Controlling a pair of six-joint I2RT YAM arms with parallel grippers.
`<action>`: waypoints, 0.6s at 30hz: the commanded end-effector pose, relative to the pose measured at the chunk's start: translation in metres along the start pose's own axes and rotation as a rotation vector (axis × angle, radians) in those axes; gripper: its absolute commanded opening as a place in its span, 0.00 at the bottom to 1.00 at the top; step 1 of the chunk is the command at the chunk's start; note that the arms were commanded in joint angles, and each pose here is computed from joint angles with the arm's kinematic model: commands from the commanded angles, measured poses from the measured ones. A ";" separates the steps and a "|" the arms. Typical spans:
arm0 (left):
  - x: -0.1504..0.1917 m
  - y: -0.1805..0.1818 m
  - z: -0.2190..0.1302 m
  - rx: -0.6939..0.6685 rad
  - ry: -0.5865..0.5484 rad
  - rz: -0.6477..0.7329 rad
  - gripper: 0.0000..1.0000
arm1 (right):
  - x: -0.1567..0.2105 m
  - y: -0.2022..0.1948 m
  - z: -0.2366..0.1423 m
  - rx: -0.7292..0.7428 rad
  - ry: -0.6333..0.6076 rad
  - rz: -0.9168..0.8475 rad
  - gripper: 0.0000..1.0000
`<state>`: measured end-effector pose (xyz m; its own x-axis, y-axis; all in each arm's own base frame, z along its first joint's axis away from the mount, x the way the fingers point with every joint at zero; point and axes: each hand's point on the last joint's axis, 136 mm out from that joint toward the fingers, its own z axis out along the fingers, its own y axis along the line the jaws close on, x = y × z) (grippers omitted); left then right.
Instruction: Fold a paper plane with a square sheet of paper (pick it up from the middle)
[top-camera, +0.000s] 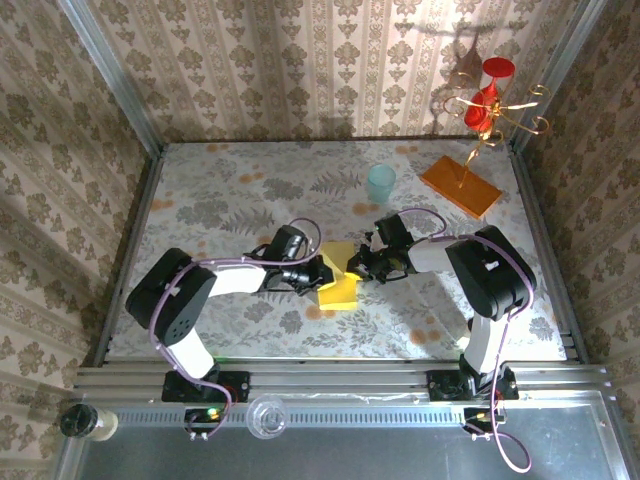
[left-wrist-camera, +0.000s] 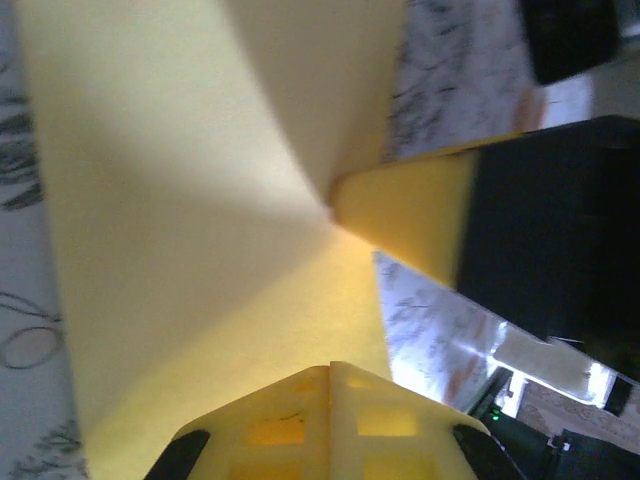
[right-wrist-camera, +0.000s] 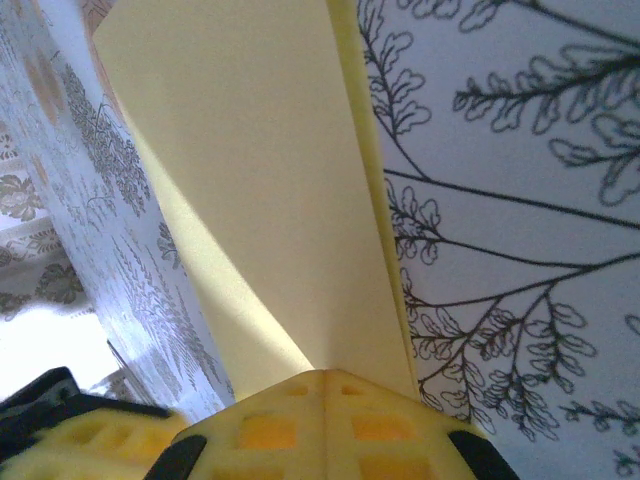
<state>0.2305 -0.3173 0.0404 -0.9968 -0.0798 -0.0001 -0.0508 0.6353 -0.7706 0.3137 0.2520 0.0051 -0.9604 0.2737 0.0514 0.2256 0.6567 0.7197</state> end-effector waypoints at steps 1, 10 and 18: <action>0.012 0.016 0.004 -0.023 0.029 -0.047 0.00 | 0.002 -0.133 0.007 0.437 -0.092 0.139 0.06; 0.041 0.083 -0.019 -0.165 0.007 -0.165 0.00 | 0.002 -0.136 0.008 0.447 -0.089 0.140 0.06; 0.030 0.005 -0.031 -0.008 -0.029 0.078 0.00 | 0.002 -0.137 0.008 0.448 -0.091 0.141 0.06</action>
<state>0.1921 -0.2724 0.0269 -0.9920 -0.1244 0.0222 -0.1012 0.6774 -0.7287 0.3135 0.2518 0.0046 -0.9612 0.2709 0.0524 0.2242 0.6562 0.7205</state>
